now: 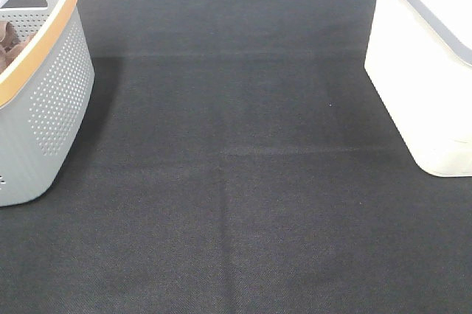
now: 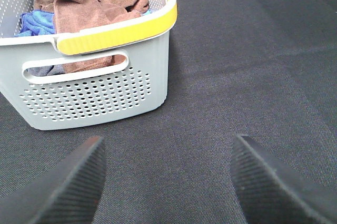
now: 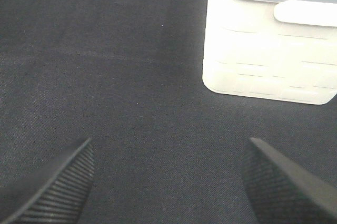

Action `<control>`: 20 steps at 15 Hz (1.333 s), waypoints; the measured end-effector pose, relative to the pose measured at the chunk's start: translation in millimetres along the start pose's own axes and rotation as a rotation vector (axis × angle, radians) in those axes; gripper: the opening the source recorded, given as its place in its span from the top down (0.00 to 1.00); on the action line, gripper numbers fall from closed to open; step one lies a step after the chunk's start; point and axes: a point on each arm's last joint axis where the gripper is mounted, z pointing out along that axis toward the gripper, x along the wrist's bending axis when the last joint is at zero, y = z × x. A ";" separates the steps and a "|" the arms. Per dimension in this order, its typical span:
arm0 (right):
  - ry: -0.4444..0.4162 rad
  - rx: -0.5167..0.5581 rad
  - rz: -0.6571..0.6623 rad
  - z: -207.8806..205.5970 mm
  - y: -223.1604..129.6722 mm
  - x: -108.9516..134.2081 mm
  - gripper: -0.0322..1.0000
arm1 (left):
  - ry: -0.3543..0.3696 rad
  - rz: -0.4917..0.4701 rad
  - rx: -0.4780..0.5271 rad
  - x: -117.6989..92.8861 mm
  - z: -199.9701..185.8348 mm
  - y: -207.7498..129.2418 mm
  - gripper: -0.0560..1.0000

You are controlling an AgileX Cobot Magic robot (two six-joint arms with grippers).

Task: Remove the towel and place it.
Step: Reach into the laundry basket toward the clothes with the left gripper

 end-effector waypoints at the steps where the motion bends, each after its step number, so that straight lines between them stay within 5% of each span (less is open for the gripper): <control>1: 0.000 0.000 0.000 0.0 0.0 0.0 0.25 | 0.000 0.000 0.000 0.0 0.0 0.0 0.33; 20: 0.000 0.000 0.000 0.0 0.0 0.0 0.25 | 0.000 0.000 0.000 0.0 0.0 0.0 0.33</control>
